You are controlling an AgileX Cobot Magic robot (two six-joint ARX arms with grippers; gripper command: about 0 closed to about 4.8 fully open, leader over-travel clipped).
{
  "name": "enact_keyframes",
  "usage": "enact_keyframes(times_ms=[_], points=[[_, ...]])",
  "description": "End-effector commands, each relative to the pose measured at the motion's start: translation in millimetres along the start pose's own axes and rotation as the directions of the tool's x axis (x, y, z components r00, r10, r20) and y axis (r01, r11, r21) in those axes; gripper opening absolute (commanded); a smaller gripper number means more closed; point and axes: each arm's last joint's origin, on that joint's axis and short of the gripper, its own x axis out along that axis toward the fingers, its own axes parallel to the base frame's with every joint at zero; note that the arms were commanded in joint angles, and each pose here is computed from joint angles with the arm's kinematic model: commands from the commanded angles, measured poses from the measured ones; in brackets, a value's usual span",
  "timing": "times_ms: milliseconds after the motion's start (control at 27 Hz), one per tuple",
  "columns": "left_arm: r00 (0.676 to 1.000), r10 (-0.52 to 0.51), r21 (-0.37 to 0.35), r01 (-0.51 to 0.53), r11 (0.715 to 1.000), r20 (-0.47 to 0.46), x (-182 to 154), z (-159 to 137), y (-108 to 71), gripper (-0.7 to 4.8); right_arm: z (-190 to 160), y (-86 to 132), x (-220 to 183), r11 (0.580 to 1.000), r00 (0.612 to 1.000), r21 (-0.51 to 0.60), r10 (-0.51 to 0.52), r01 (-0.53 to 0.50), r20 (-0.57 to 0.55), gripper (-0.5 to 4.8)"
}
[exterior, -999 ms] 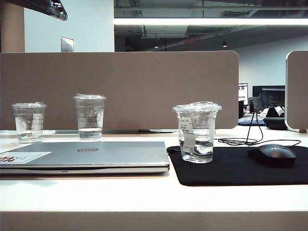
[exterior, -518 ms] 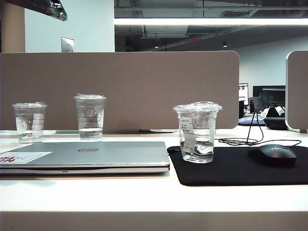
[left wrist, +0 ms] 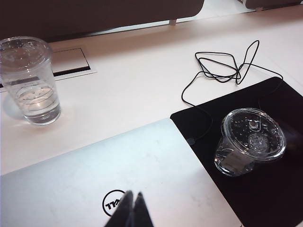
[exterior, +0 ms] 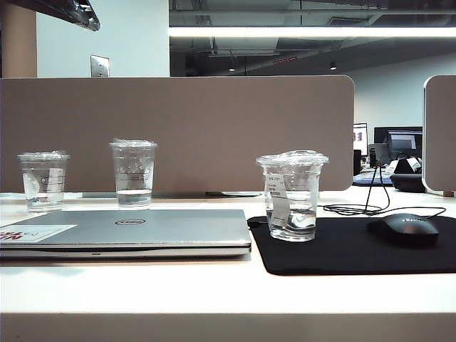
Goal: Pick up the coffee cup on the right and place it on the right side of the laptop.
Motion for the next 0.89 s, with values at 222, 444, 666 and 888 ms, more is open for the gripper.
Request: enact_keyframes(times_ms=[222,444,666,888], points=[[1.000,-0.001,0.006,0.001,1.000,0.022,-2,4,-0.2,-0.05,1,0,0,1.000,1.000,-0.001,-0.007,0.007,0.030,0.63],[1.000,-0.001,0.006,0.001,1.000,0.022,-2,4,-0.2,-0.05,1,0,0,1.000,1.000,-0.001,-0.007,0.007,0.030,0.63],[0.992,0.117,-0.027,-0.116,0.993,0.040,-6,5,3.1,-0.06,1,0,0,1.000,1.000,-0.001,-0.007,0.007,0.030,0.63],[0.973,0.204,-0.042,-0.200,0.979,0.111,-27,10,8.8,-0.06,1,0,0,1.000,1.000,-0.001,-0.007,0.007,0.030,0.63]])
